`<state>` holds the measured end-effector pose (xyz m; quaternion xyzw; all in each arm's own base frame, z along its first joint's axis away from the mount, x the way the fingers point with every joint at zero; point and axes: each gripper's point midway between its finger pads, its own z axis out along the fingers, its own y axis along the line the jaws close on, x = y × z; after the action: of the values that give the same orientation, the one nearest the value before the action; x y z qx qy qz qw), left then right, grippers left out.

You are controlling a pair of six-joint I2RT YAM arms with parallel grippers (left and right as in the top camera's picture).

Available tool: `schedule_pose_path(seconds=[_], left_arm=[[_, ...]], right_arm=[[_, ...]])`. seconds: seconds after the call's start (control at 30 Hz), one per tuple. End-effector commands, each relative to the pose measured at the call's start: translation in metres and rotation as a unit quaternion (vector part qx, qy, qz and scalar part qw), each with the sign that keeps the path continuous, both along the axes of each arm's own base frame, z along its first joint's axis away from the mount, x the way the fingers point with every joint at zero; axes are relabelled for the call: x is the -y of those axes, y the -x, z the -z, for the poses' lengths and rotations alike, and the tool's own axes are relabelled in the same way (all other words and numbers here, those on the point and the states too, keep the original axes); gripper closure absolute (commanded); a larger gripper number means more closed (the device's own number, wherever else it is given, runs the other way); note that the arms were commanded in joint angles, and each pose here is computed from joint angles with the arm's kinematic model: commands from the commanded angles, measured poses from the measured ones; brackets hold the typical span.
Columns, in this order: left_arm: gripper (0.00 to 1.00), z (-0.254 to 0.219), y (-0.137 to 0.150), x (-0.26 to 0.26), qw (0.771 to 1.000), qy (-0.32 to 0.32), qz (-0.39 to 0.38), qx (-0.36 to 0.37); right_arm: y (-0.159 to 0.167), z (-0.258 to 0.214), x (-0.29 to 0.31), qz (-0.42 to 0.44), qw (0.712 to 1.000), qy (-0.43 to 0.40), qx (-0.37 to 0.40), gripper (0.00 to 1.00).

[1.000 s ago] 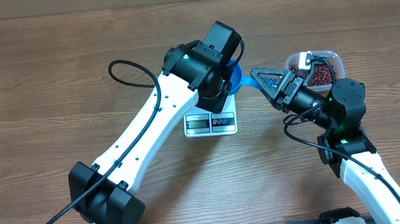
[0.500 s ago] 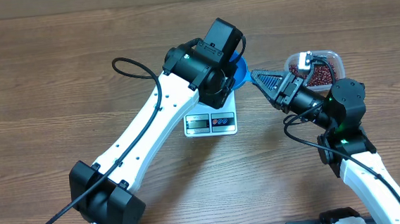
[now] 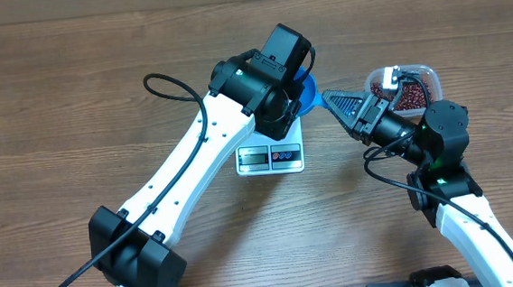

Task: Scoop item into bowl and weigh 150g on scale
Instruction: 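Close the right gripper on the blue cup's handle beside the left gripper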

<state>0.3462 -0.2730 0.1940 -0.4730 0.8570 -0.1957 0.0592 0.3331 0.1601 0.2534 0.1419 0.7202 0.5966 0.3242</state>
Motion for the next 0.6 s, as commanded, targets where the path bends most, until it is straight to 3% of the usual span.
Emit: schedule_pose_path(seconds=[0.0,0.3,0.4,0.57], left_arm=[[0.96,-0.0026,-0.0013,0.0042,1.000,-0.003,0.013,0.007],[0.96,-0.0025,-0.0011,0.0041,1.000,-0.003,0.013,0.007],[0.96,-0.0025,-0.0011,0.0041,1.000,-0.003,0.013,0.007],[0.96,-0.0021,-0.0004,0.0036,1.000,-0.004,0.013,0.005]], right_arm=[[-0.0021,-0.0092,-0.0018,-0.002,1.000,0.001,0.015,0.73],[-0.0035,-0.0077,-0.0005,0.003,1.000,0.002,0.012,0.73],[-0.0048,-0.0066,0.0007,0.009,1.000,0.003,0.009,0.68],[-0.0067,-0.0028,0.0027,0.017,1.000,0.005,0.001,0.68]])
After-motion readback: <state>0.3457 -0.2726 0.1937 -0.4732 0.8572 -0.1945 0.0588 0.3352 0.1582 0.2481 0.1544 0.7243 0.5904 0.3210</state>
